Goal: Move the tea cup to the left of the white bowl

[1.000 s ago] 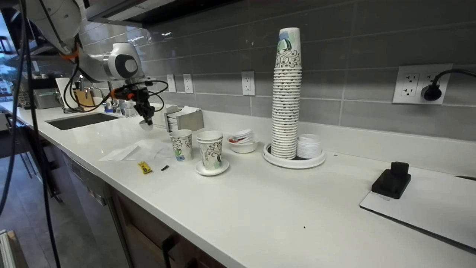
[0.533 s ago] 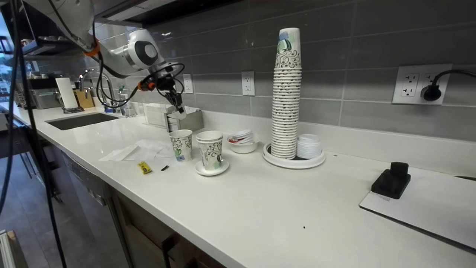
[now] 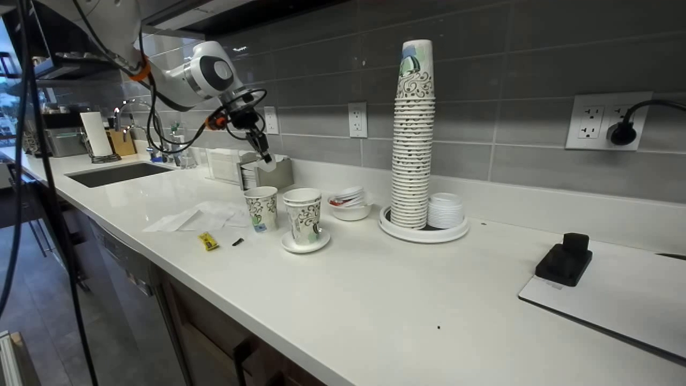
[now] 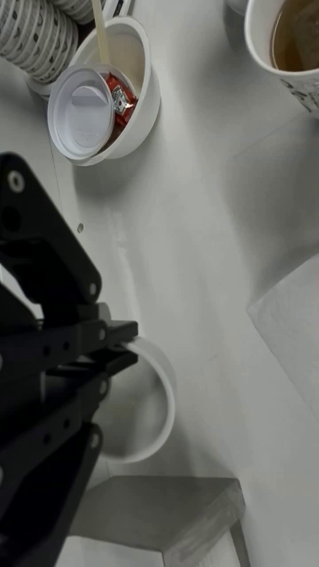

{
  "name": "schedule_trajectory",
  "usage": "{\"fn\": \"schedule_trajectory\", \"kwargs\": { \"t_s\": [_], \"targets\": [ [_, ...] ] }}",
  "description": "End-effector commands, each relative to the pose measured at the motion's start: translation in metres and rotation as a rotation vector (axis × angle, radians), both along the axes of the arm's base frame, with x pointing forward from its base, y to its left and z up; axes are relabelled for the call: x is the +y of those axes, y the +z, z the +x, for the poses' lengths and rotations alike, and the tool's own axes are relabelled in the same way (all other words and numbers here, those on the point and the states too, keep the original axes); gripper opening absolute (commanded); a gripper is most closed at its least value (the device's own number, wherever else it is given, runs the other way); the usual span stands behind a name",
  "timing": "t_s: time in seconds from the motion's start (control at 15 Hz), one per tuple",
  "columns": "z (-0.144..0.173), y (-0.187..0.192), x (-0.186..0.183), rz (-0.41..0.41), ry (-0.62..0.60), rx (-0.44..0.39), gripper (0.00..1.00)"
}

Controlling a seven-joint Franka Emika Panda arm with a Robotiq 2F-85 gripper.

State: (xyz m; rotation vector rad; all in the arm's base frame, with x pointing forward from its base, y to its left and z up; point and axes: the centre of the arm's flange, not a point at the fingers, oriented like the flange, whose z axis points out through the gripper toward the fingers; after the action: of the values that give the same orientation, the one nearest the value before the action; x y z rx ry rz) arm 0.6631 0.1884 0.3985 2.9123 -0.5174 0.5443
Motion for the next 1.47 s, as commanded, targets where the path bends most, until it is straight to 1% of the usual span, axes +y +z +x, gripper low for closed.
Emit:
{"fn": "schedule_trajectory", "kwargs": {
  "t_s": [0.0,0.07,0.33,0.47,0.67,0.8,0.87,1.2,1.4],
  "targets": [
    [0.045,0.007,-0.031,0.040,-0.088,0.016,0.02],
    [0.053,0.004,-0.043,0.053,-0.108,0.023,0.02],
    [0.077,-0.014,-0.092,0.042,-0.226,0.070,0.02],
    [0.081,-0.027,-0.109,0.076,-0.259,0.111,0.02],
    [0.084,-0.045,-0.124,0.149,-0.308,0.169,0.02],
    [0.088,-0.051,-0.132,0.214,-0.335,0.199,0.02],
    [0.089,-0.051,-0.136,0.233,-0.347,0.212,0.02],
    [0.091,-0.057,-0.158,0.291,-0.394,0.247,0.02],
    [0.092,-0.063,-0.166,0.346,-0.413,0.254,0.02]
  ]
}}
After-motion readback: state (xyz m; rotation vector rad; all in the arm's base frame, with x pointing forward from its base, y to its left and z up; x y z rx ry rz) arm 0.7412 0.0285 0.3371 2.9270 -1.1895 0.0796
